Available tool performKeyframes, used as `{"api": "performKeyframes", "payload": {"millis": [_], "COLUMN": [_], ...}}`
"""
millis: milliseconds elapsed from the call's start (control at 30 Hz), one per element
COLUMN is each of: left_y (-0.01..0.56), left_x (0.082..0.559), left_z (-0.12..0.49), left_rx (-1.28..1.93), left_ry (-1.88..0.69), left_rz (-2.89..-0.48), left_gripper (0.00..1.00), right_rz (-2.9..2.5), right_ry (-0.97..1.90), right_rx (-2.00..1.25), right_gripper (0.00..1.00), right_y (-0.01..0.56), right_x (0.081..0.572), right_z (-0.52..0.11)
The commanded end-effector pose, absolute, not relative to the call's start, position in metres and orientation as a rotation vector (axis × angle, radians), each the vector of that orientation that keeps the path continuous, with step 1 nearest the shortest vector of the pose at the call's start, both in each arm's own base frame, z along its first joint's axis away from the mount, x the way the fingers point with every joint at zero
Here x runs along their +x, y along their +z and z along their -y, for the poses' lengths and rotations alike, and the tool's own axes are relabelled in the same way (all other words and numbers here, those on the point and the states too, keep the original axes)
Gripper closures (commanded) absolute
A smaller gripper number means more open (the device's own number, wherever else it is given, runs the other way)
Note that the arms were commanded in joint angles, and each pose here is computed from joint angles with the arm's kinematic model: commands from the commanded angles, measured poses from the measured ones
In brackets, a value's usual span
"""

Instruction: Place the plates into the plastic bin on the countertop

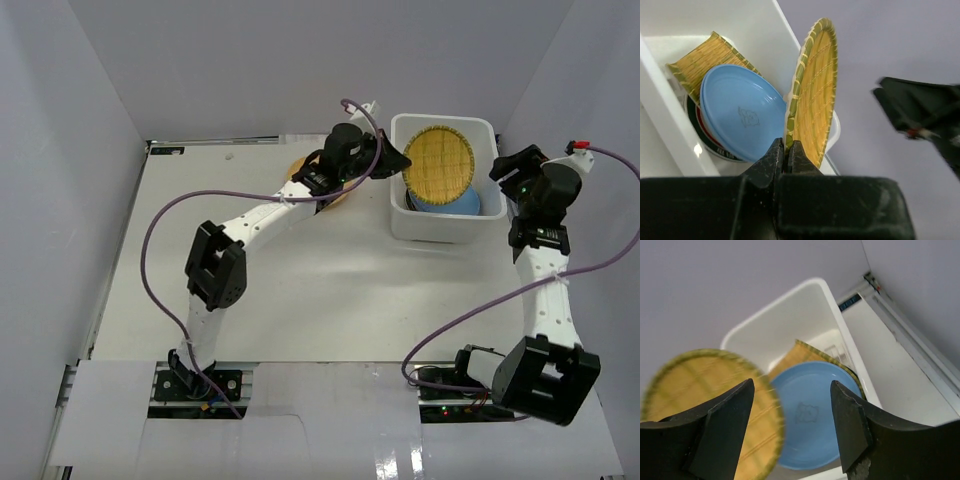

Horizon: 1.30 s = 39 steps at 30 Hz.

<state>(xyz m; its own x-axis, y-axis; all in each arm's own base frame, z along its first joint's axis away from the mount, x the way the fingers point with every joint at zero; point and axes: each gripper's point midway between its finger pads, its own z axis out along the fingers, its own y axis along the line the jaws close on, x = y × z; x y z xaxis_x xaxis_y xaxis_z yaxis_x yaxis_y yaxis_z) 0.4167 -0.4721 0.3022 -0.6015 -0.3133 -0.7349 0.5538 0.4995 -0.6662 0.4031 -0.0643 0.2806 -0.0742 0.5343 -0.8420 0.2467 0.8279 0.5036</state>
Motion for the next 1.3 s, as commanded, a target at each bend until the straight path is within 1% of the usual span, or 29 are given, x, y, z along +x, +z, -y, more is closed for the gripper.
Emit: {"api": "performKeyframes", "payload": {"millis": [0, 33, 67, 100, 133, 167, 200, 233, 267, 300, 333, 367, 400, 433, 467, 533, 567, 633, 667, 700, 767, 867, 933, 967, 1033, 1100, 1133, 1200, 1267], "left_y": [0.327, 0.338, 0.313, 0.308, 0.304, 0.319, 0.313, 0.319, 0.322, 0.342, 0.331, 0.333, 0.359, 0.358, 0.321, 0.329, 0.322, 0.254, 0.263, 0.226, 0.201, 0.152, 0.136, 0.113, 0.114, 0.095, 0.102, 0.082, 0.077], "left_x": [0.425, 0.429, 0.437, 0.440, 0.443, 0.446, 0.451, 0.456, 0.465, 0.465, 0.470, 0.474, 0.480, 0.487, 0.489, 0.497, 0.510, 0.507, 0.512, 0.505, 0.507, 0.510, 0.511, 0.513, 0.525, 0.529, 0.539, 0.542, 0.553], "left_z": [0.494, 0.499, 0.509, 0.511, 0.514, 0.515, 0.513, 0.508, 0.497, 0.485, 0.473, 0.460, 0.431, 0.412, 0.396, 0.346, 0.316, 0.271, 0.260, 0.248, 0.228, 0.211, 0.214, 0.214, 0.219, 0.222, 0.223, 0.218, 0.206], "left_rx": [0.226, 0.229, 0.227, 0.225, 0.227, 0.230, 0.233, 0.226, 0.206, 0.193, 0.170, 0.145, 0.105, 0.055, 0.010, -0.098, -0.161, -0.299, -0.327, -0.373, -0.447, -0.544, -0.543, -0.551, -0.517, -0.511, -0.497, -0.499, -0.520], "left_ry": [-1.277, -1.291, -1.284, -1.284, -1.276, -1.279, -1.254, -1.245, -1.227, -1.226, -1.201, -1.186, -1.170, -1.140, -1.099, -1.081, -1.050, -0.988, -0.997, -0.982, -1.019, -1.074, -1.128, -1.108, -1.106, -1.081, -1.064, -0.978, -0.863], "left_rz": [-1.795, -1.765, -1.808, -1.821, -1.827, -1.796, -1.809, -1.797, -1.792, -1.758, -1.787, -1.789, -1.739, -1.740, -1.821, -1.797, -1.786, -1.913, -1.886, -1.951, -1.975, -2.032, -2.064, -2.116, -2.113, -2.155, -2.137, -2.197, -2.202], "left_gripper": [1.00, 1.00, 0.99, 0.91, 0.70, 0.56, 0.41, 0.20, 0.13, 0.08, 0.04, 0.03, 0.03, 0.03, 0.04, 0.07, 0.11, 0.13, 0.13, 0.14, 0.15, 0.17, 0.22, 0.23, 0.24, 0.27, 0.32, 0.40, 0.55], "right_rz": [-1.483, -1.471, -1.457, -1.457, -1.458, -1.463, -1.481, -1.489, -1.502, -1.506, -1.512, -1.515, -1.514, -1.517, -1.526, -1.528, -1.537, -1.554, -1.559, -1.572, -1.568, -1.616, -1.642, -1.648, -1.658, -1.673, -1.689, -1.704, -1.724], "right_ry": [0.340, 0.357, 0.391, 0.408, 0.423, 0.443, 0.451, 0.456, 0.465, 0.470, 0.488, 0.499, 0.515, 0.531, 0.566, 0.611, 0.647, 0.708, 0.725, 0.744, 0.799, 0.849, 0.846, 0.868, 0.879, 0.908, 0.905, 0.920, 0.923], "right_rx": [0.511, 0.492, 0.459, 0.444, 0.429, 0.401, 0.389, 0.372, 0.352, 0.346, 0.328, 0.316, 0.299, 0.286, 0.250, 0.211, 0.176, 0.113, 0.092, 0.076, -0.008, -0.113, -0.135, -0.160, -0.170, -0.194, -0.192, -0.223, -0.238], "right_gripper": [0.32, 0.32, 0.33, 0.33, 0.33, 0.33, 0.33, 0.33, 0.33, 0.33, 0.33, 0.33, 0.33, 0.33, 0.33, 0.33, 0.33, 0.33, 0.34, 0.34, 0.34, 0.34, 0.34, 0.34, 0.34, 0.34, 0.35, 0.35, 0.35], "right_y": [0.365, 0.371, 0.378, 0.380, 0.380, 0.382, 0.378, 0.378, 0.375, 0.375, 0.374, 0.375, 0.377, 0.377, 0.377, 0.378, 0.377, 0.372, 0.370, 0.363, 0.360, 0.343, 0.334, 0.331, 0.325, 0.317, 0.310, 0.305, 0.298], "right_x": [0.378, 0.373, 0.364, 0.360, 0.356, 0.351, 0.349, 0.348, 0.346, 0.345, 0.343, 0.342, 0.341, 0.341, 0.339, 0.337, 0.334, 0.328, 0.326, 0.325, 0.318, 0.309, 0.308, 0.303, 0.301, 0.295, 0.295, 0.291, 0.289], "right_z": [0.049, 0.044, 0.035, 0.030, 0.026, 0.020, 0.017, 0.014, 0.010, 0.009, 0.004, 0.002, -0.002, -0.005, -0.013, -0.023, -0.032, -0.054, -0.061, -0.069, -0.098, -0.138, -0.149, -0.159, -0.167, -0.181, -0.184, -0.197, -0.208]}}
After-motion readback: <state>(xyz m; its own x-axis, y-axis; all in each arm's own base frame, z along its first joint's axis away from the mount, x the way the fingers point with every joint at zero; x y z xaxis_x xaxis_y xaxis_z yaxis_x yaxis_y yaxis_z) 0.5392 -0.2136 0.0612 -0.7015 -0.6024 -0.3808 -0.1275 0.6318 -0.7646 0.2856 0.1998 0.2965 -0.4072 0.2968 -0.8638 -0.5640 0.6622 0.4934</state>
